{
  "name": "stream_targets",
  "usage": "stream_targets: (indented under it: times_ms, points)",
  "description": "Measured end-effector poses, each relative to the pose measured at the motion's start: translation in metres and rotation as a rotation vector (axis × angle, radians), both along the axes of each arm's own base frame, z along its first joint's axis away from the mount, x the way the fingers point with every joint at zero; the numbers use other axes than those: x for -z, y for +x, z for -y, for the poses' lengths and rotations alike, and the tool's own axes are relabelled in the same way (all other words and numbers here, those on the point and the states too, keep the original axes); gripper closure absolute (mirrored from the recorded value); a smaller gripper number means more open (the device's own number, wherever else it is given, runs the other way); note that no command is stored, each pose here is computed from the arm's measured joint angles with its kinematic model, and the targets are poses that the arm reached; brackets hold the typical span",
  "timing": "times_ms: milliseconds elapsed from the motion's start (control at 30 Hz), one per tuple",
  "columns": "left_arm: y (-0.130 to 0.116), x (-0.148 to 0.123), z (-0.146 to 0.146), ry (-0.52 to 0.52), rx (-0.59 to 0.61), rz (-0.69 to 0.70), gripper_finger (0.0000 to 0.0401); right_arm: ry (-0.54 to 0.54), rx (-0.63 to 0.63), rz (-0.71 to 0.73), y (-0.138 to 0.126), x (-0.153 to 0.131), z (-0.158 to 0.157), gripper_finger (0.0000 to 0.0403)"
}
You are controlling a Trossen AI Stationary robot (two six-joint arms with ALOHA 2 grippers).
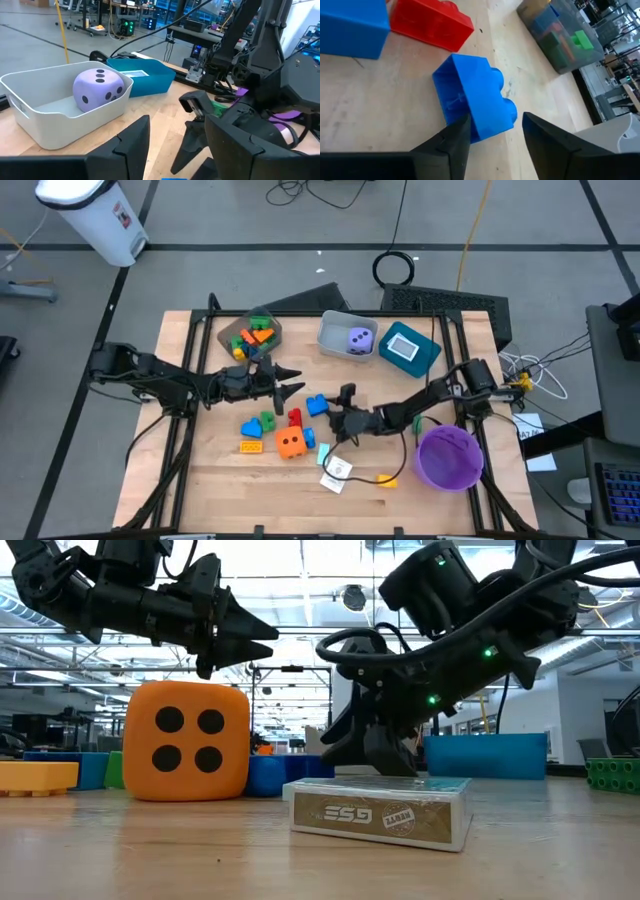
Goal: Pick & Place Toys
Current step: Put the blue gamepiece into the black bin
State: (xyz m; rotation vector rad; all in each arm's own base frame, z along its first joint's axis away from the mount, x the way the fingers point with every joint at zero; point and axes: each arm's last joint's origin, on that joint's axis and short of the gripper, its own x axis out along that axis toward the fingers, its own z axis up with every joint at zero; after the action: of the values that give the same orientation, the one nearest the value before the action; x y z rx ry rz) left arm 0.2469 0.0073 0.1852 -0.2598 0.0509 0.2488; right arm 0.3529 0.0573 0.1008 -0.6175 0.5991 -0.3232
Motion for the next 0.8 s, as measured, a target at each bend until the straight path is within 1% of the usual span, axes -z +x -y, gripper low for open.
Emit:
stream_targets:
  times_ms: [100,233,333,600,800]
  points:
    - [0.000,0.000,0.000,0.000,0.000,0.000,0.0203,-0.001,0.003,-0.005,0.001,0.000,0.006,0.0255]
    - [0.000,0.000,0.000,0.000,0.000,0.000,0.0203,0.041,-0.038,-0.011,0.003,0.001,0.013,0.0282]
    - [0.000,0.000,0.000,0.000,0.000,0.000,0.0203,0.059,-0.041,-0.014,0.004,0.001,0.018,0.0306]
    - [0.000,0.000,0.000,0.000,0.000,0.000,0.0203,0.083,-0.026,-0.006,0.004,0.002,0.022,0.0394]
    - [0.000,0.000,0.000,-0.004,0.001,0.001,0.0203,0.099,-0.019,0.013,0.004,0.001,0.022,0.0397]
